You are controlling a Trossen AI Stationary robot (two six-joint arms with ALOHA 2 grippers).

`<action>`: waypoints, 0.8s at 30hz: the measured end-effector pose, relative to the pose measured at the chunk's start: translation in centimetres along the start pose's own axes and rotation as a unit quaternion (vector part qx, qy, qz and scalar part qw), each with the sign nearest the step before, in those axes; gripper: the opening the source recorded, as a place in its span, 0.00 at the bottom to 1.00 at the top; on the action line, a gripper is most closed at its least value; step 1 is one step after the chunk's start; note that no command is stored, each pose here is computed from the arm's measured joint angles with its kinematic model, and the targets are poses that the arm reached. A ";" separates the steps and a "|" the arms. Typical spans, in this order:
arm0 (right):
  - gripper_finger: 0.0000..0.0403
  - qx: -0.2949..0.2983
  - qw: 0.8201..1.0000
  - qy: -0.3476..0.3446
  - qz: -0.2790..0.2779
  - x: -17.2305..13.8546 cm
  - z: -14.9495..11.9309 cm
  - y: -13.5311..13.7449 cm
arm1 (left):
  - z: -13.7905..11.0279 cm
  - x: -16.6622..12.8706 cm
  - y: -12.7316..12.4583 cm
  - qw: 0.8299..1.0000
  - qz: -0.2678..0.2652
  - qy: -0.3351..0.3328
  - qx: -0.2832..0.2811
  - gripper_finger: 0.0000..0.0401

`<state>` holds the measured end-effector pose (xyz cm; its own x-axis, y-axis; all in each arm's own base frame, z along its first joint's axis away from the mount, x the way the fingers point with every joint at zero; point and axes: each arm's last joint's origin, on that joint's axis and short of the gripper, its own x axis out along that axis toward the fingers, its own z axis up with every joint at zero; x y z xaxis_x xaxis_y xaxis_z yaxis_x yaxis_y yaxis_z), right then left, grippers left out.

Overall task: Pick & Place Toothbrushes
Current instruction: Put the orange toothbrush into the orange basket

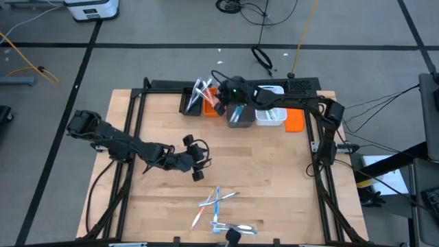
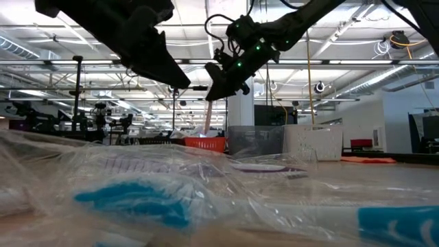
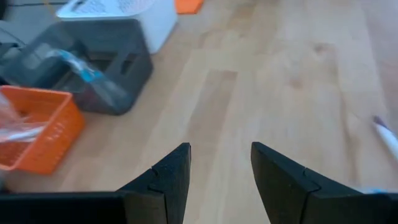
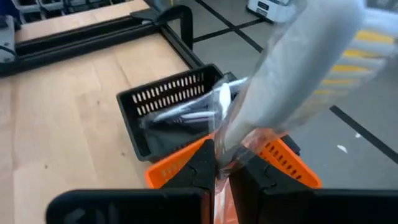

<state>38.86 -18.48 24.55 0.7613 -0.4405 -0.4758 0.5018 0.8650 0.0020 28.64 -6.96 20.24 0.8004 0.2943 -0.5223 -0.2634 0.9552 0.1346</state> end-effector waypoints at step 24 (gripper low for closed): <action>0.05 0.032 0.995 0.097 -0.009 1.5 -2.4 -1.7 | -0.3 -0.5 -0.8 1.000 -0.018 0.008 0.013 0.42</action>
<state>38.15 -20.00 21.79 0.6613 -0.3966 -0.6367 0.5446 0.8375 0.0439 28.30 -7.87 20.10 0.8008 0.2591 -0.5400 -0.2198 0.9658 0.1374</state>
